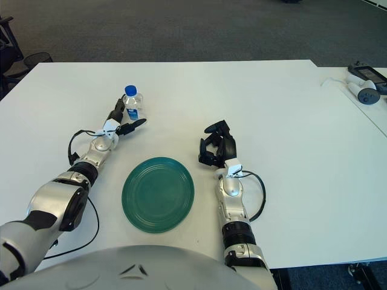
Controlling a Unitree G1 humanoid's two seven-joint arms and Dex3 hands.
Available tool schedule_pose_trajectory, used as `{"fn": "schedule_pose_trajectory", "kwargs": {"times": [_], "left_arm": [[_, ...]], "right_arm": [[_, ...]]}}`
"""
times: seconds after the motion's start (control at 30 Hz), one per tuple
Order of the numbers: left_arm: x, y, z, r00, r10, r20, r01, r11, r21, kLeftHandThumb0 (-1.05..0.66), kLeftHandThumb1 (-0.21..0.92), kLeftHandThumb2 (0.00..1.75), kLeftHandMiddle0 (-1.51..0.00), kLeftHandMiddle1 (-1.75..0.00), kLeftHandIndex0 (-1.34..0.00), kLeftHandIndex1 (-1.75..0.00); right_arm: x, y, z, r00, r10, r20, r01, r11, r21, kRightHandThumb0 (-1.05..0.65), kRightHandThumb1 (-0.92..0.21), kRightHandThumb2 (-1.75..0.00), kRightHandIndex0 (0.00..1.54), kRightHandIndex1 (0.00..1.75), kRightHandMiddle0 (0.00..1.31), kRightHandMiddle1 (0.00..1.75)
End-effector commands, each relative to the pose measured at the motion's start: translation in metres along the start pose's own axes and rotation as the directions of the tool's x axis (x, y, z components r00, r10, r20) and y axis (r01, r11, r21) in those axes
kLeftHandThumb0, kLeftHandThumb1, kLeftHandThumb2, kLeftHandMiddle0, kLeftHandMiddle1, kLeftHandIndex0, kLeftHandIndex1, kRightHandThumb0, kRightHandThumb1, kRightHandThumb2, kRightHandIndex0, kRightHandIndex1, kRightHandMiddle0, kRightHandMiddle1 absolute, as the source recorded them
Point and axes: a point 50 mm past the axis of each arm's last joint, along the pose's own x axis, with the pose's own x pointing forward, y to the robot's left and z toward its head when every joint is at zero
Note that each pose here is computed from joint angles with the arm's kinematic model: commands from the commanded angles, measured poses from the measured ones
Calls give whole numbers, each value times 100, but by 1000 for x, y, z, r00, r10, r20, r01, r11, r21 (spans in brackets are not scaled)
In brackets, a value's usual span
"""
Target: Put the bottle into the plate.
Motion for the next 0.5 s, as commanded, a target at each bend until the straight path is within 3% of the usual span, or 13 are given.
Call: {"fn": "schedule_pose_trajectory", "kwargs": {"times": [0.0, 0.47], "left_arm": [[1, -3, -4, 998, 2, -63, -3, 1000, -22, -105, 88, 2, 0, 0, 0, 0], [10, -13, 12, 998, -6, -55, 2, 997, -73, -105, 89, 2, 0, 0, 0, 0]], "right_arm": [[-76, -21, -72, 907, -105, -408, 103, 994, -28, -1, -38, -124, 59, 175, 34, 169], [-76, -21, -74, 905, -118, -408, 112, 993, -38, -1, -39, -124, 59, 175, 32, 170]]}}
